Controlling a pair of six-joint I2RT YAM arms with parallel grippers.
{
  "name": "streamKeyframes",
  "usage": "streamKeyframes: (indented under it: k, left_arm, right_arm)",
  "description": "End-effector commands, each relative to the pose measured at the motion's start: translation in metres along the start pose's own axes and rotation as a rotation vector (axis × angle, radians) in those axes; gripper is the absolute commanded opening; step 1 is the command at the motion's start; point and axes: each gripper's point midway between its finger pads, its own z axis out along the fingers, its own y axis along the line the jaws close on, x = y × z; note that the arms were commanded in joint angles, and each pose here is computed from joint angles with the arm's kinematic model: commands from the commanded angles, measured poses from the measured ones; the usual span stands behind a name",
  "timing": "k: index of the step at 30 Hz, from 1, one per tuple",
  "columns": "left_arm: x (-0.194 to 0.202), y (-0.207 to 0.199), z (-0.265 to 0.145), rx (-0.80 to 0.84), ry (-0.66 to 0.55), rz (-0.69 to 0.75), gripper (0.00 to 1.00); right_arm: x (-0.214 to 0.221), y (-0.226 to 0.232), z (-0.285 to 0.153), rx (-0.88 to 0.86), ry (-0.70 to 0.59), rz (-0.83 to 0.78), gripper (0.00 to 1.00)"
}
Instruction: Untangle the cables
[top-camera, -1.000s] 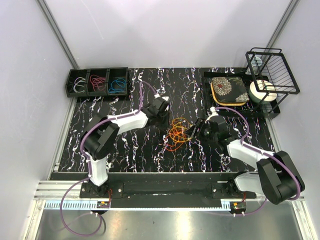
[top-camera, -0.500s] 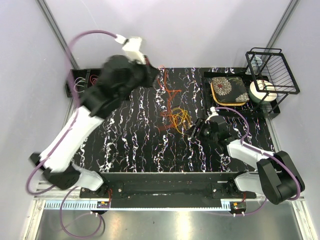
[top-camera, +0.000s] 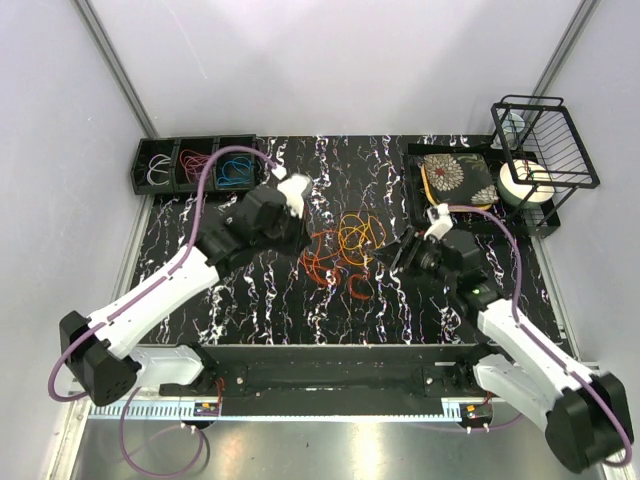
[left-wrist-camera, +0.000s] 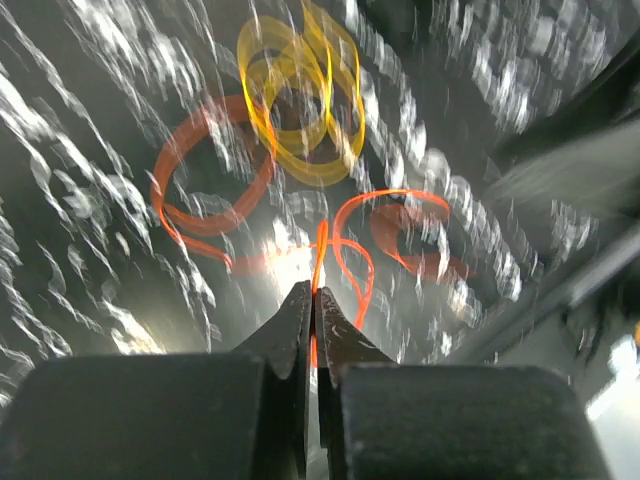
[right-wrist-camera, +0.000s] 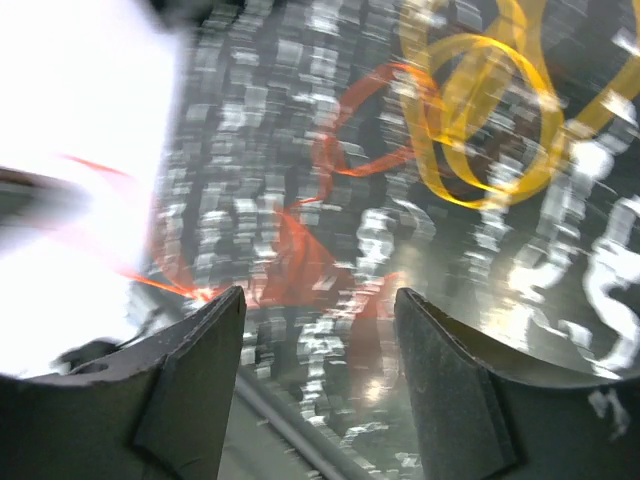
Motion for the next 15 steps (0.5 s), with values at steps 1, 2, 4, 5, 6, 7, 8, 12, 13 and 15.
streamKeyframes:
  k: [1,2,4,5,6,7,8,12,13,15]
  left_arm:
    - [-0.002,-0.038,-0.010,0.223,-0.032,0.016,0.00]
    - [-0.002,-0.044,-0.010,0.257,-0.038,0.015,0.00]
    - [0.006,-0.055,-0.011,0.334,-0.020,0.012,0.00]
    - [0.003,-0.060,-0.013,0.364,-0.037,0.015,0.00]
    - [0.005,-0.066,-0.015,0.402,-0.032,0.017,0.00]
    - [0.003,-0.070,-0.017,0.424,-0.034,0.019,0.00]
    - [0.003,-0.074,-0.018,0.448,-0.032,0.022,0.00]
    - [0.000,-0.093,-0.028,0.567,-0.010,0.044,0.00]
    - [0.000,-0.096,-0.030,0.582,-0.007,0.044,0.00]
    - [-0.005,-0.099,-0.031,0.593,-0.014,0.042,0.00]
  right_arm:
    - [-0.020,0.073,-0.032,-0.225,0.020,-0.081,0.70]
    - [-0.025,0.086,-0.037,-0.267,0.022,-0.100,0.70]
    - [-0.023,0.105,-0.047,-0.345,0.054,-0.123,0.71]
    - [-0.025,0.113,-0.052,-0.375,0.058,-0.134,0.72]
    - [-0.024,0.118,-0.054,-0.396,0.070,-0.141,0.72]
    - [-0.022,0.123,-0.056,-0.425,0.091,-0.153,0.73]
    - [-0.024,0.128,-0.058,-0.440,0.095,-0.162,0.73]
    - [-0.021,0.133,-0.056,-0.470,0.140,-0.170,0.73]
    - [-0.019,0.133,-0.054,-0.479,0.158,-0.168,0.73]
    - [-0.018,0.132,-0.051,-0.484,0.163,-0.170,0.73]
